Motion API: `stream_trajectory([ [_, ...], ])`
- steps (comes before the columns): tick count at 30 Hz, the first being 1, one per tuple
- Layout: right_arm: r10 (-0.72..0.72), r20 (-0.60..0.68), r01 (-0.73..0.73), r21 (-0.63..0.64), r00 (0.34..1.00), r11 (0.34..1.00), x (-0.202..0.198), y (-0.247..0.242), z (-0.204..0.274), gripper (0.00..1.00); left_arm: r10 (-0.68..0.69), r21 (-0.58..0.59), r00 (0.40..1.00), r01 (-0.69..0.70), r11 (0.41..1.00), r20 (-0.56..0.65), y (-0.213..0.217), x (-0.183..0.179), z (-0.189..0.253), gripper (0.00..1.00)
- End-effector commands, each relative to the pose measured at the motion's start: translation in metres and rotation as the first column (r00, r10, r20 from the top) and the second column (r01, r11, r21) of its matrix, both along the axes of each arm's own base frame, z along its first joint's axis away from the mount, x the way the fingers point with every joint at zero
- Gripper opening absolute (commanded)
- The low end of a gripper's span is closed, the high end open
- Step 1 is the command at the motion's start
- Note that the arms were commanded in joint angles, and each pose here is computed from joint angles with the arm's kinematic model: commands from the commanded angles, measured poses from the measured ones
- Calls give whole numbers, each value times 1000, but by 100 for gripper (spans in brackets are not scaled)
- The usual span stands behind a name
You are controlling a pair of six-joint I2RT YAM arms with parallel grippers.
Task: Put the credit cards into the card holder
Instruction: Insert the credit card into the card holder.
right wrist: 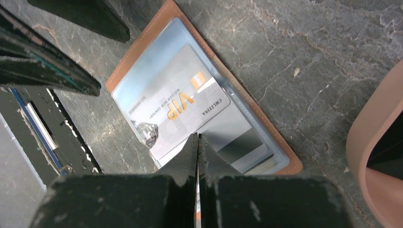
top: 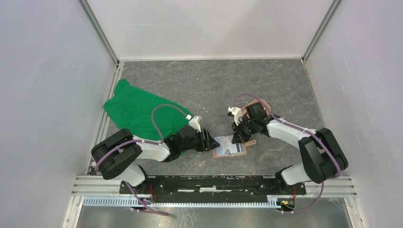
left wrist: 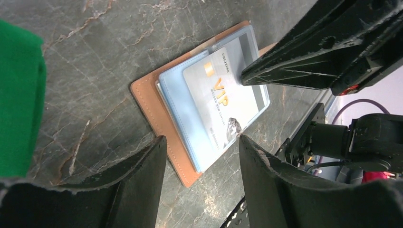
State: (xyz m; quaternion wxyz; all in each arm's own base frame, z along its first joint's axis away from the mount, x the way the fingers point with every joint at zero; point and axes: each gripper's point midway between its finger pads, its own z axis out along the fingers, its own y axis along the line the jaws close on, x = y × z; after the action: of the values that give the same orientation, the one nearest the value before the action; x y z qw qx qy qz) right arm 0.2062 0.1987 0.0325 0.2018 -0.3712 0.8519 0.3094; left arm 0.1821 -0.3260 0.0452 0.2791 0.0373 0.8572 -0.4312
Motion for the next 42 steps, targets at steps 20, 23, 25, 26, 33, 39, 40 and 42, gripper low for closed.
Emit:
stream_trajectory([
  [20, 67, -144, -58, 66, 987, 996, -3, 33, -6, 0, -78, -83, 996, 74, 994, -48, -26, -2, 1, 60],
  [23, 77, -147, -67, 74, 986, 995, -3, 35, -4, 0, -75, -81, 996, 71, 994, -48, -26, -2, 0, 60],
  [25, 84, -141, -73, 83, 986, 994, -2, 37, -2, 0, -71, -81, 996, 67, 994, -48, -25, -2, 0, 59],
  [26, 89, -134, -78, 85, 987, 993, -1, 37, 0, 0, -68, -81, 997, 64, 995, -48, -24, -2, 0, 59],
  [33, 226, 72, -231, 74, 971, 970, 8, 34, 33, 4, -30, -68, 1000, 29, 997, -7, -12, 5, 10, 61],
  [39, 510, 245, -541, 75, 824, 838, -13, 29, 70, 20, -4, -81, 997, 10, 997, 72, -2, 10, 33, 62],
  [40, 537, 277, -574, 70, 797, 816, -15, 28, 74, 21, -2, -93, 997, 9, 996, 82, -1, 10, 38, 62],
  [42, 555, 307, -597, 59, 773, 800, -16, 25, 78, 23, -9, -128, 997, 20, 992, 80, -3, 8, 47, 62],
])
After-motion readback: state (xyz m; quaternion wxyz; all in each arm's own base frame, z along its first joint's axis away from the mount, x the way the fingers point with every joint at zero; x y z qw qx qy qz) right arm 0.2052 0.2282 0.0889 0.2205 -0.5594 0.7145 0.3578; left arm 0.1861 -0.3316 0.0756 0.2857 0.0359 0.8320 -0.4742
